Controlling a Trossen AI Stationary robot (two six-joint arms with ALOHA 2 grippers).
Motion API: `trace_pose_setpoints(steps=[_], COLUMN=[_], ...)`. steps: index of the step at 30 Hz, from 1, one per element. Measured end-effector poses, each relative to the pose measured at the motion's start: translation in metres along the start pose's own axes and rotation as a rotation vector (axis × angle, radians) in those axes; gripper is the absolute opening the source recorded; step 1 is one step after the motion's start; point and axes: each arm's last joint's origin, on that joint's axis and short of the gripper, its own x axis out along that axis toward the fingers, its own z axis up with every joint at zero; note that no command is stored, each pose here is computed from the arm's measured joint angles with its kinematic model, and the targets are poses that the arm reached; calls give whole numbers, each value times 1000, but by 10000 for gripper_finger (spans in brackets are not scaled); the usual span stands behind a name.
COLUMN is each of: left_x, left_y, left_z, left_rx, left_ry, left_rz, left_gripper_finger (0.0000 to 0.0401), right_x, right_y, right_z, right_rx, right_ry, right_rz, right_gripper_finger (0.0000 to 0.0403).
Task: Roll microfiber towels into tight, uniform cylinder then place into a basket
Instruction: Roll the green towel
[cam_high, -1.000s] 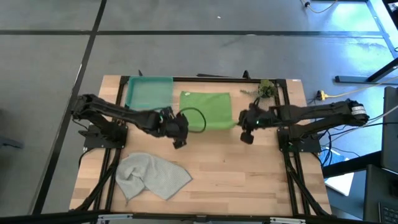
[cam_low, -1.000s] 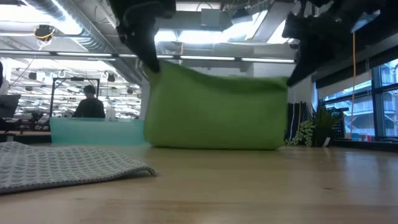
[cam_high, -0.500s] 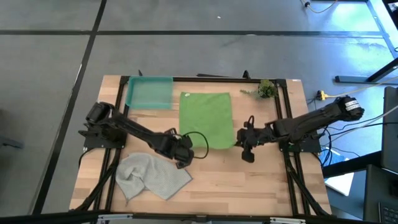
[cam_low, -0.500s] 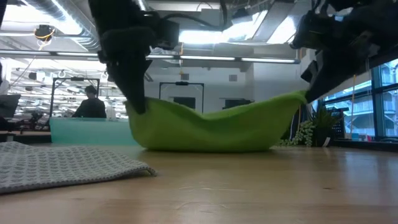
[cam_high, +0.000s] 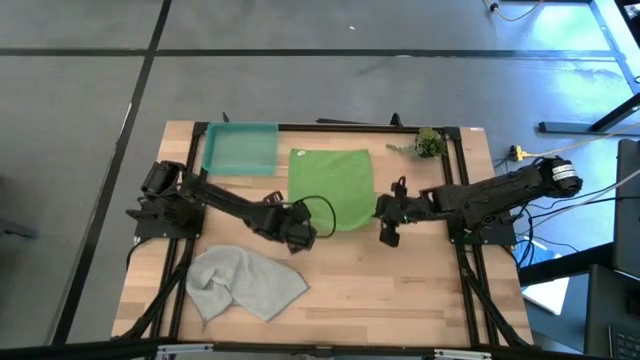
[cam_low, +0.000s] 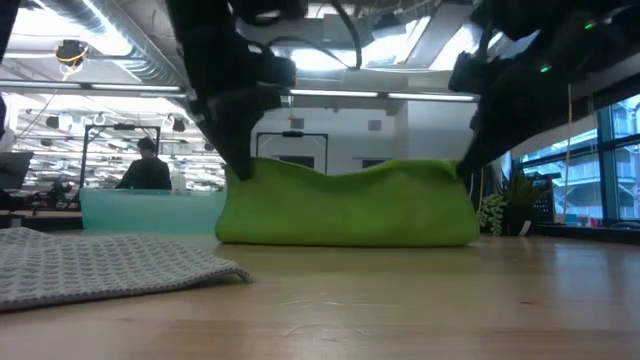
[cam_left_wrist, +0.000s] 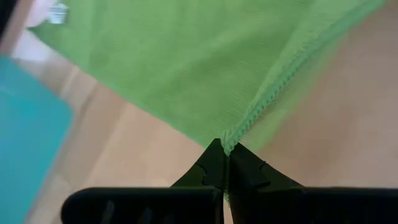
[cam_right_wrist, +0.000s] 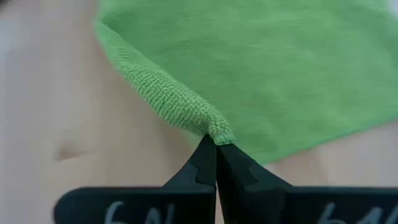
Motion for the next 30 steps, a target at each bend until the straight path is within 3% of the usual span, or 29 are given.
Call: trace_pose_setpoints(steps=[16,30], left_x=[46,82], left_y=[71,105], left_z=[45,63], left_rx=[-21,-65], left_ry=[41,57], left_rz=[147,175], left_gripper_finger=[0,0], right_x=[30,52], right_y=[-82,-127], right_z=[15,12], right_rx=[24,36], right_ry=[5,18], right_rz=[-237,-322], right_gripper_finger=[0,0])
